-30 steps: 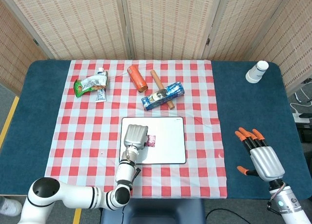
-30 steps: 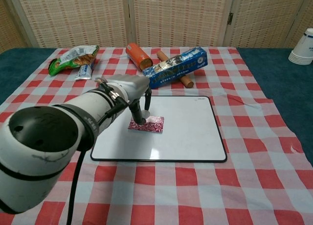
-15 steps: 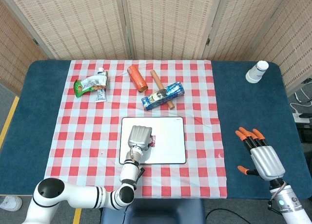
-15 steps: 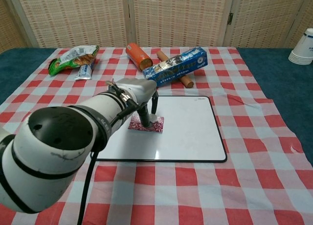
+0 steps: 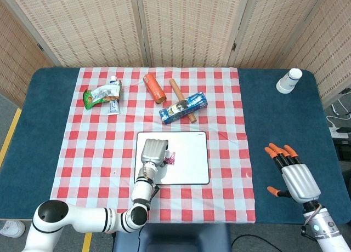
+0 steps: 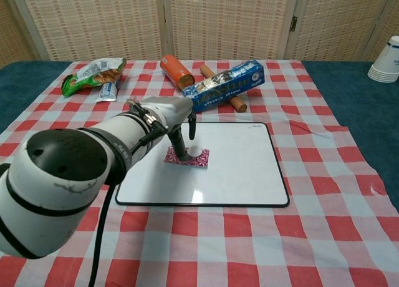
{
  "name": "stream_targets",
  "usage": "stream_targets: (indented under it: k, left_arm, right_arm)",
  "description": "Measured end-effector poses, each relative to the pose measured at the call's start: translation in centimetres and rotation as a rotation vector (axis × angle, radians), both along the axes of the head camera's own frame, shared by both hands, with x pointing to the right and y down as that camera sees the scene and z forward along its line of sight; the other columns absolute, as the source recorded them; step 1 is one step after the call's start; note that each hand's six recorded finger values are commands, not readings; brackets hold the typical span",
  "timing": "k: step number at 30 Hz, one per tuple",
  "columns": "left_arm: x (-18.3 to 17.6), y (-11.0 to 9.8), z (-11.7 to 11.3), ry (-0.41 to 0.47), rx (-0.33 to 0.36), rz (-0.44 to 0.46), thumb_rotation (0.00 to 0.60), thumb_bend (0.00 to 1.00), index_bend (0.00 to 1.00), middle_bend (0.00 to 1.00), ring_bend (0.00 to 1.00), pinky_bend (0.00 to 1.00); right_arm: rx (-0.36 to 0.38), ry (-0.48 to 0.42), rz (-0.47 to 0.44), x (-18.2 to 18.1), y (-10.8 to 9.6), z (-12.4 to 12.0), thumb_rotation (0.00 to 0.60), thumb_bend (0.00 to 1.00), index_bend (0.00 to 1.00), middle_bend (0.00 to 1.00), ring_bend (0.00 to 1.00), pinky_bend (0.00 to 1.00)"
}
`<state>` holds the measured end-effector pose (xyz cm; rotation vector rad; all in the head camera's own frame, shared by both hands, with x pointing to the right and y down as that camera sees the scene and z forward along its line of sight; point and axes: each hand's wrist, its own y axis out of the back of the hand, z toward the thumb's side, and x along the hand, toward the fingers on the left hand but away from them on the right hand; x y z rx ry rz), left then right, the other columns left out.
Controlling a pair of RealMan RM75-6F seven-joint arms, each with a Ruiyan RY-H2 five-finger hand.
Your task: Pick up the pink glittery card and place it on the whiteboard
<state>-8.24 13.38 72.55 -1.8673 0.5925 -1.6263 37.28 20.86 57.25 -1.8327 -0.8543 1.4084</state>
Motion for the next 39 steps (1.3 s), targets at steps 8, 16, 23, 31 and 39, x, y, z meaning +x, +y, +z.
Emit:
stream_targets:
  k: [8, 16, 23, 31, 39]
  left_arm:
    - [-1.6, -1.0, -1.6, 0.015, 0.031, -0.020, 0.600, 0.22, 0.40, 0.93, 0.98, 0.98]
    - [-9.0, -2.2, -6.8, 0.155, 0.196, -0.143, 0.600, 0.22, 0.20, 0.32, 0.40, 0.64]
    - [-18.3, -0.4, -8.2, 0.362, 0.328, -0.328, 0.600, 0.21, 0.16, 0.17, 0.17, 0.33]
    - [-31.4, 4.5, -6.6, 0.399, 0.387, -0.407, 0.600, 0.19, 0.10, 0.10, 0.05, 0.20]
    - [-37.1, 7.9, -6.3, 0.379, 0.371, -0.436, 0.600, 0.19, 0.11, 0.13, 0.05, 0.19]
  right_arm:
    - [0.004, 0.001, -0.003, -0.1, 0.1, 0.0, 0.600, 0.05, 0.00, 0.01, 0.00, 0.00]
    - [0.002, 0.006, -0.021, -0.5, 0.4, 0.0, 0.600, 0.05, 0.00, 0.01, 0.00, 0.00]
    - [0.002, 0.017, -0.035, -0.9, 0.8, 0.2, 0.600, 0.05, 0.00, 0.01, 0.00, 0.00]
    - [0.022, 0.033, -0.036, -1.2, 1.0, 0.1, 0.600, 0.05, 0.00, 0.01, 0.00, 0.00]
    - [0.018, 0.059, -0.013, -1.0, 0.6, 0.6, 0.600, 0.05, 0.00, 0.01, 0.00, 0.00]
